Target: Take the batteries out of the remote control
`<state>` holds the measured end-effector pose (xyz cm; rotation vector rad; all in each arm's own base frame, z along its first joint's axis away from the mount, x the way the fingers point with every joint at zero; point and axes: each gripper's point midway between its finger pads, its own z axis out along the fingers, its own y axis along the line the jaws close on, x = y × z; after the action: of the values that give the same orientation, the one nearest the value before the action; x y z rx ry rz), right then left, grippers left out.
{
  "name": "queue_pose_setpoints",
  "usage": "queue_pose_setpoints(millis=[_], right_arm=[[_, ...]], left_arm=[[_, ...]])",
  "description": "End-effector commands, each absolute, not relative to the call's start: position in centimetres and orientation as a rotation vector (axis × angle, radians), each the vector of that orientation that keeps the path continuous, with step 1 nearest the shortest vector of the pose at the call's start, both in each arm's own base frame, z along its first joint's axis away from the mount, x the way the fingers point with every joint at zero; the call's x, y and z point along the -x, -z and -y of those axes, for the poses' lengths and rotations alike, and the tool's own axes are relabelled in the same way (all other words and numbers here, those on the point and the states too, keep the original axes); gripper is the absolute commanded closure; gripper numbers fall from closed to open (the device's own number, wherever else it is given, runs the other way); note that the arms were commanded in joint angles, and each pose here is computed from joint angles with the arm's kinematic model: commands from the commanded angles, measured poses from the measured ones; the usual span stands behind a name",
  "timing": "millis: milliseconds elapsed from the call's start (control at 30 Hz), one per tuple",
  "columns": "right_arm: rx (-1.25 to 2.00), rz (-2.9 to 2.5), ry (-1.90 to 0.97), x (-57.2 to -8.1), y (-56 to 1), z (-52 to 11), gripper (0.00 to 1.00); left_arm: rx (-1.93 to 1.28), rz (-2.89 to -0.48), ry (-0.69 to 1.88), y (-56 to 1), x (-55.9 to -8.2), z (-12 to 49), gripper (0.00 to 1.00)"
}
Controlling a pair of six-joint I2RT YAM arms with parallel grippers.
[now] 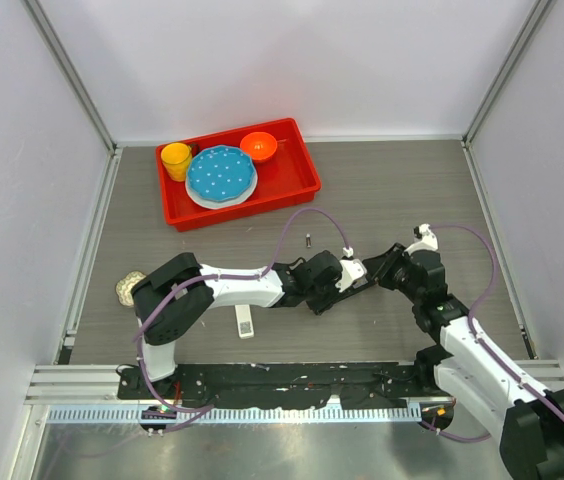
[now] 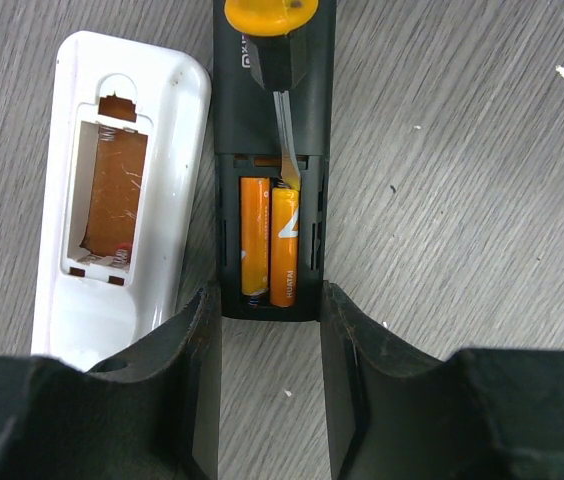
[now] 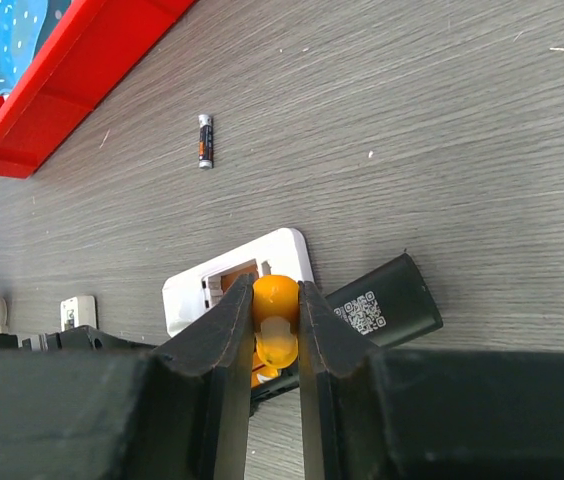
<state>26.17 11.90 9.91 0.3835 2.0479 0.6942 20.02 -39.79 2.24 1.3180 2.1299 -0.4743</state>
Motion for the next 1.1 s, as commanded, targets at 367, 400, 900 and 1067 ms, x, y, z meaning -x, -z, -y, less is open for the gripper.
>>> queue_pose_setpoints(millis=[367, 400, 900, 1067], right_arm=[[-0.323, -2.043, -1.099, -24.4, -13.6, -17.5, 0.99], [-0.321, -2.045, -1.126, -24.2, -13.7, -17.8, 0.99], [-0.343, -2.030, -1.095, -24.5, -13.3, -17.6, 0.99], [-0.345, -2.024, -0.876, -25.5, -12.9, -15.0, 0.99]], left_arm=[[-1.397, -2.204, 0.478, 0.0, -18.4, 38.9, 1.00], [-1.399, -2.206, 0.479, 0.0, -18.4, 38.9, 1.00], [-1.378, -2.192, 0.489, -0.6, -18.5, 38.8, 1.00], [-1.370, -2.184, 0.493, -0.8, -18.6, 38.8, 1.00]])
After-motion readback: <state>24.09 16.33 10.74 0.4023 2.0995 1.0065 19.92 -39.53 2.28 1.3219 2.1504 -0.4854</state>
